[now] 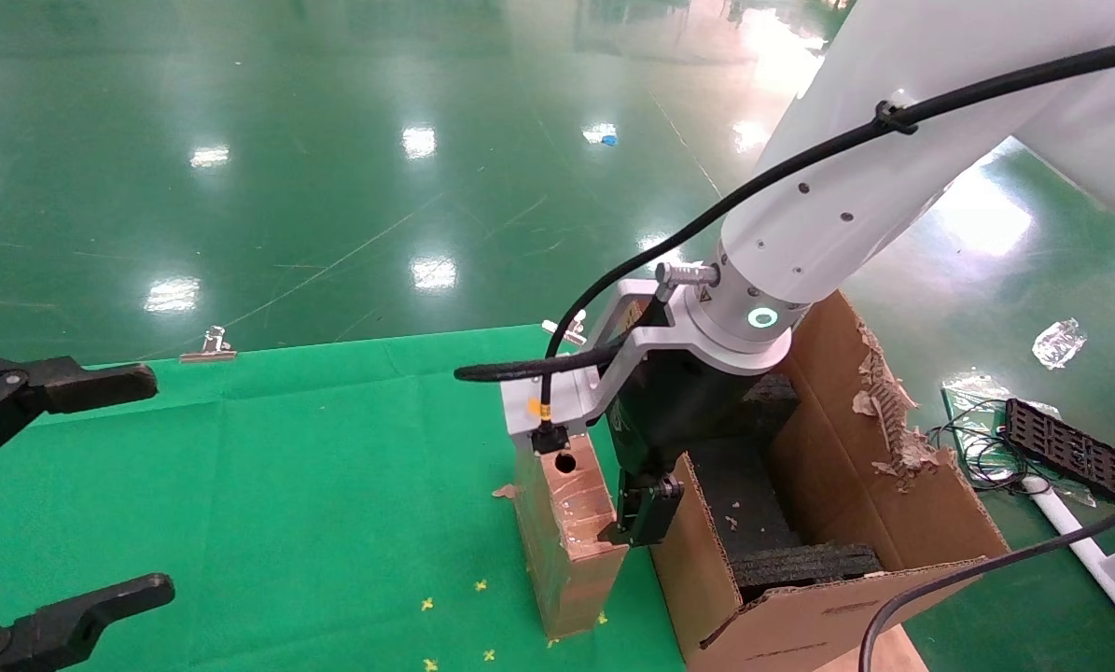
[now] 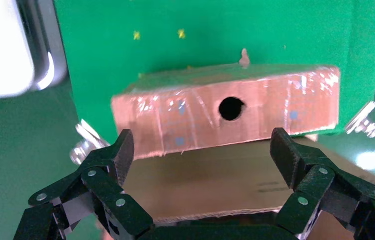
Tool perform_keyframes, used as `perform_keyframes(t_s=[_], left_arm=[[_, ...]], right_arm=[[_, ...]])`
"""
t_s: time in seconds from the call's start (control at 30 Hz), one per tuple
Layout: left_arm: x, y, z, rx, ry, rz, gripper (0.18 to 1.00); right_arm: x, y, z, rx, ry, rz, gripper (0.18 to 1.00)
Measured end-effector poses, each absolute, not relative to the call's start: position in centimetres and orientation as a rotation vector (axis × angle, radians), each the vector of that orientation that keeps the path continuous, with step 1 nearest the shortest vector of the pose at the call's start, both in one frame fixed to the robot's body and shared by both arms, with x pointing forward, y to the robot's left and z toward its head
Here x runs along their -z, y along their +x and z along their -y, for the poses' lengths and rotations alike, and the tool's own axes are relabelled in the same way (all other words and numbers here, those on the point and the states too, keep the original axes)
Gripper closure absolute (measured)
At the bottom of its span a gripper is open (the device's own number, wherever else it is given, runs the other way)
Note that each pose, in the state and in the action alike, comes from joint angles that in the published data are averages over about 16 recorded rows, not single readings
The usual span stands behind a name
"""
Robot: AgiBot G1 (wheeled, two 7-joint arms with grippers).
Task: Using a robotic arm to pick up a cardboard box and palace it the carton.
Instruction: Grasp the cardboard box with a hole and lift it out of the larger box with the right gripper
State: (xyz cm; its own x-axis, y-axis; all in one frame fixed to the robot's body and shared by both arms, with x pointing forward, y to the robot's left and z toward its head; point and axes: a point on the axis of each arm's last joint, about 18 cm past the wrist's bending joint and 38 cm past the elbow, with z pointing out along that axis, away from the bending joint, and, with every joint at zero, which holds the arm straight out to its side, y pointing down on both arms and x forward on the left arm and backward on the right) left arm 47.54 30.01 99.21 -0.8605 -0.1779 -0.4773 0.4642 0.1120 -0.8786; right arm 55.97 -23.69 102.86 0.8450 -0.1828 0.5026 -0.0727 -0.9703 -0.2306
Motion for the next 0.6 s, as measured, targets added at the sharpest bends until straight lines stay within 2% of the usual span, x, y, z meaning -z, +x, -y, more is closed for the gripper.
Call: perform_keyframes(t_s=[0.33, 0.6], left_arm=[[-99.2, 47.5, -30.0, 1.799, 0.277, -1.925, 0.184], [-99.2, 47.5, -30.0, 1.799, 0.277, -1.925, 0.184]], right_arm=[[-103.7, 57.8, 25.2, 0.605, -2.561, -0.819, 0.178], [-103.1, 59.4, 25.5, 0.436, -2.394, -1.069, 0.178]])
